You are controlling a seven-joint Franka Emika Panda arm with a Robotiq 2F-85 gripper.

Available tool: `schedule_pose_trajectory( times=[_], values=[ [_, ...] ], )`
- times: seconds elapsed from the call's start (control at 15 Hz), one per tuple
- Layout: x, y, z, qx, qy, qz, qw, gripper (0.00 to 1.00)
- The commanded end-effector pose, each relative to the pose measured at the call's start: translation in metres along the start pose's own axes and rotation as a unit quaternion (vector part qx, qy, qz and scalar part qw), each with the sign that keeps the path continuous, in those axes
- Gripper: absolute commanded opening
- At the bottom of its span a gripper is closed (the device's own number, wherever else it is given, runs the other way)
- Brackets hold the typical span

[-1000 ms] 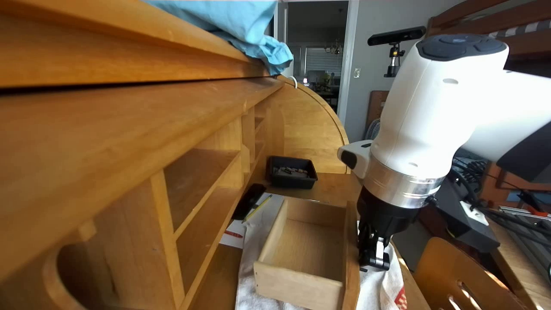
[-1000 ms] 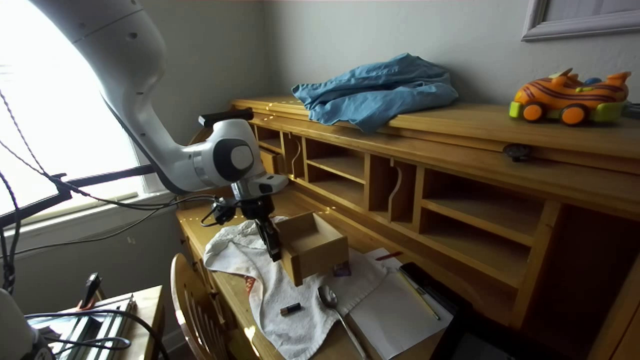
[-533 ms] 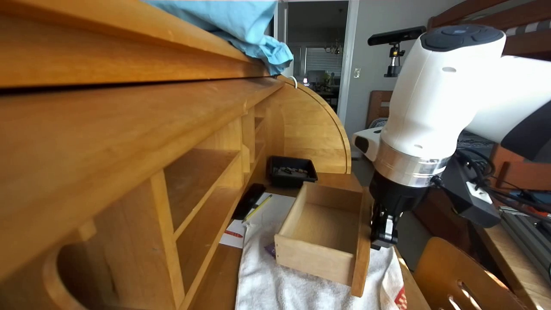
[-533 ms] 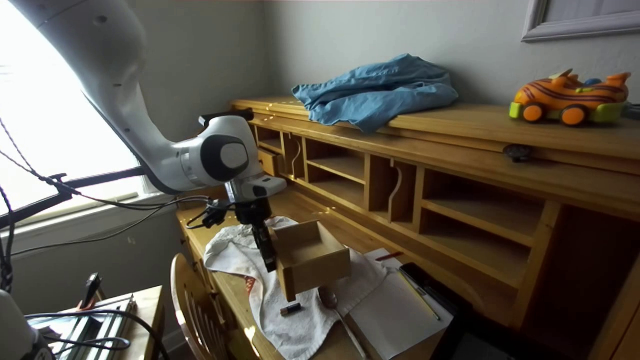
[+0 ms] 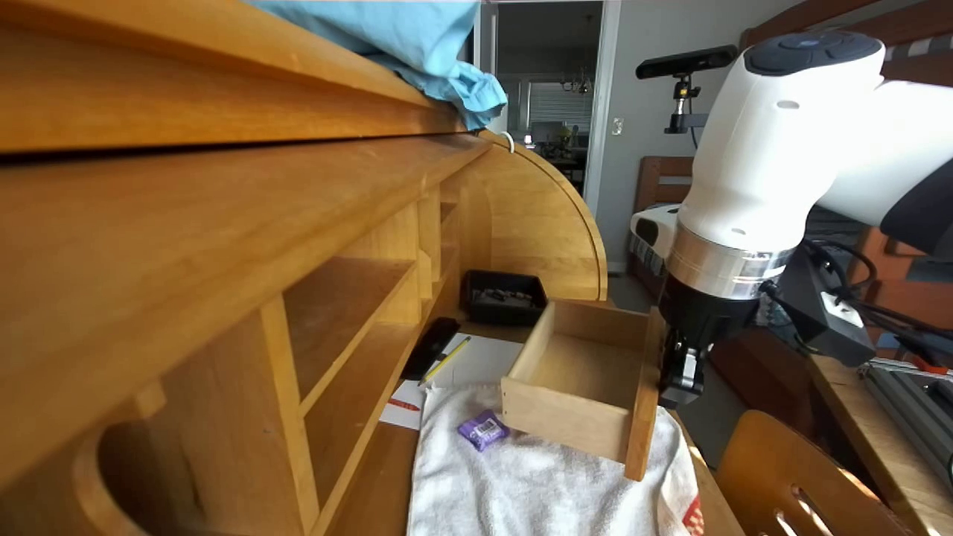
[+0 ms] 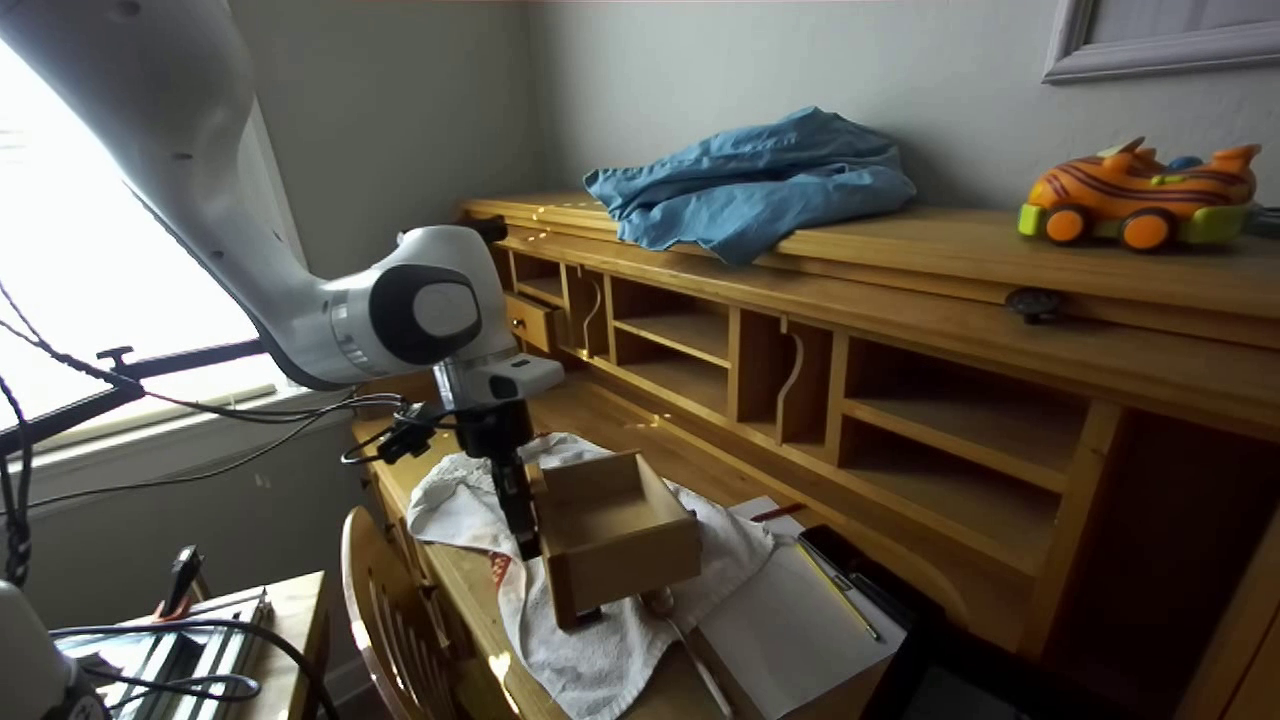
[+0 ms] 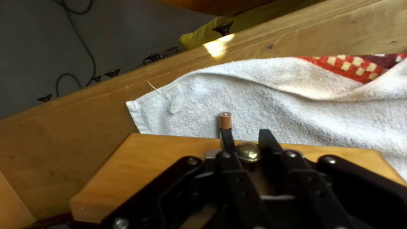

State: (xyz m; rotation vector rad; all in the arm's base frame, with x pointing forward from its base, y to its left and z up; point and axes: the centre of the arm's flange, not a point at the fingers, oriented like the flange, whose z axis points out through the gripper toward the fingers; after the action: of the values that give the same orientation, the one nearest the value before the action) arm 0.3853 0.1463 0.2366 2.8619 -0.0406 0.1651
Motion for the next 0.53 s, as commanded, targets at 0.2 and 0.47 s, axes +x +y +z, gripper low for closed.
schedule_pose_trajectory(
  times=[0.2,0.47],
  values=[
    [-0.001,0.0,0.0,0.0,-0.001,-0.001,1.0,0.25],
    [0.001,0.014,0.001,-0.002,-0.005,0.014,0.9999,0.06]
  ],
)
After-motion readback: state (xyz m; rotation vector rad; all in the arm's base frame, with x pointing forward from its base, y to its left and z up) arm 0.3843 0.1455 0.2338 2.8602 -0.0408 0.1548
